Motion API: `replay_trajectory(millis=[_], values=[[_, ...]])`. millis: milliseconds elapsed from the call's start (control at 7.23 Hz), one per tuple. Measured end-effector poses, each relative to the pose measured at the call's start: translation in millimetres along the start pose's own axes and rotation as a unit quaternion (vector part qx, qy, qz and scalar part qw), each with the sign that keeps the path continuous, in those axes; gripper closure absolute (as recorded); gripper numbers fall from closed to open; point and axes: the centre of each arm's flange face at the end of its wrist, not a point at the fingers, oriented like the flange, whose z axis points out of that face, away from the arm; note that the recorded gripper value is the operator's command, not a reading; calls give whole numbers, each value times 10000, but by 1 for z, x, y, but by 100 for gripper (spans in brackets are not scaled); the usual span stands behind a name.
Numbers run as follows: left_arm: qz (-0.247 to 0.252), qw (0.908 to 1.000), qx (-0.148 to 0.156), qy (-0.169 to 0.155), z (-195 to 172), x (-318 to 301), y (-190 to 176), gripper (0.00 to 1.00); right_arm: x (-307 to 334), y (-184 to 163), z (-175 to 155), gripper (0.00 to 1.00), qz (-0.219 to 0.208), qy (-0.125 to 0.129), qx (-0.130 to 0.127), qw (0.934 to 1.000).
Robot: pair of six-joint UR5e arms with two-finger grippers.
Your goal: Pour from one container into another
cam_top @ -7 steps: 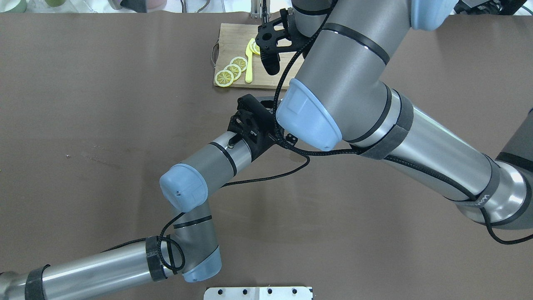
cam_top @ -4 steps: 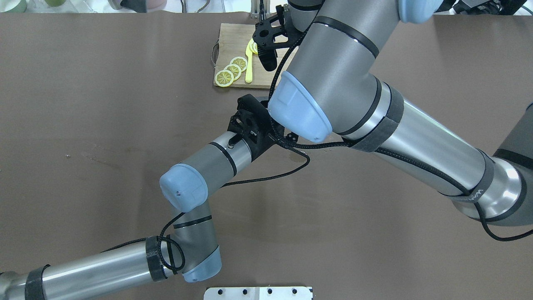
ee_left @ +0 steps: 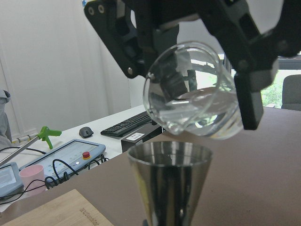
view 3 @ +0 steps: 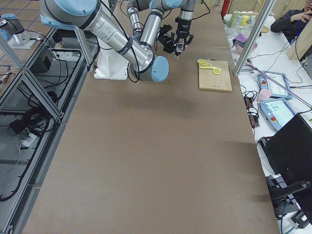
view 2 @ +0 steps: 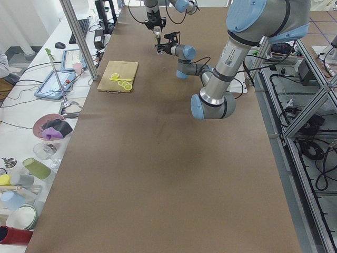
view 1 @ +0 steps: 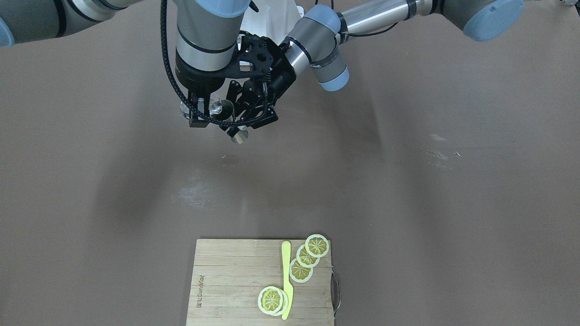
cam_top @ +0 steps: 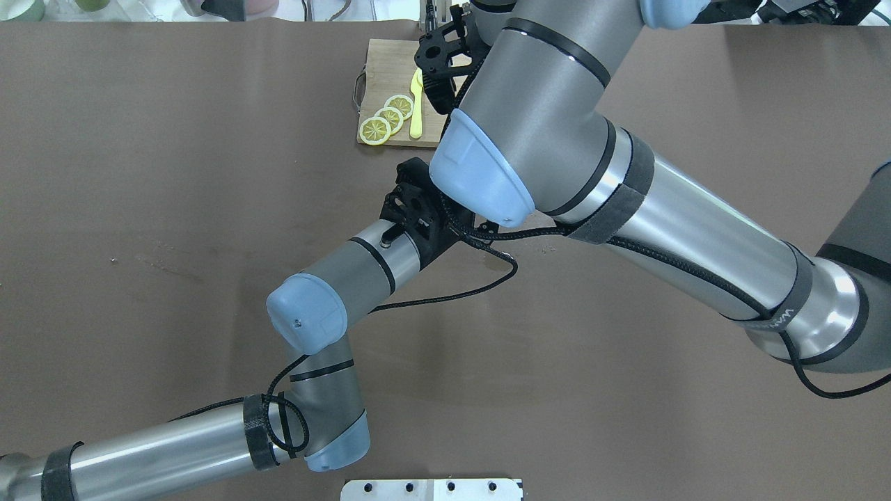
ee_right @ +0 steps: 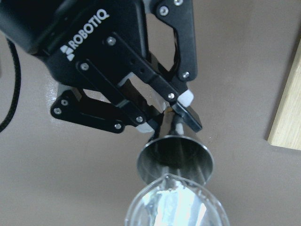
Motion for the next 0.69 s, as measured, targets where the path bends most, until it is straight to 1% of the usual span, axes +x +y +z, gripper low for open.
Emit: replay_trajectory(millis=[692], values=[[-1, 10000, 2, 1, 0, 0, 0, 100, 1, -2, 0, 100, -128, 35, -93, 9999]])
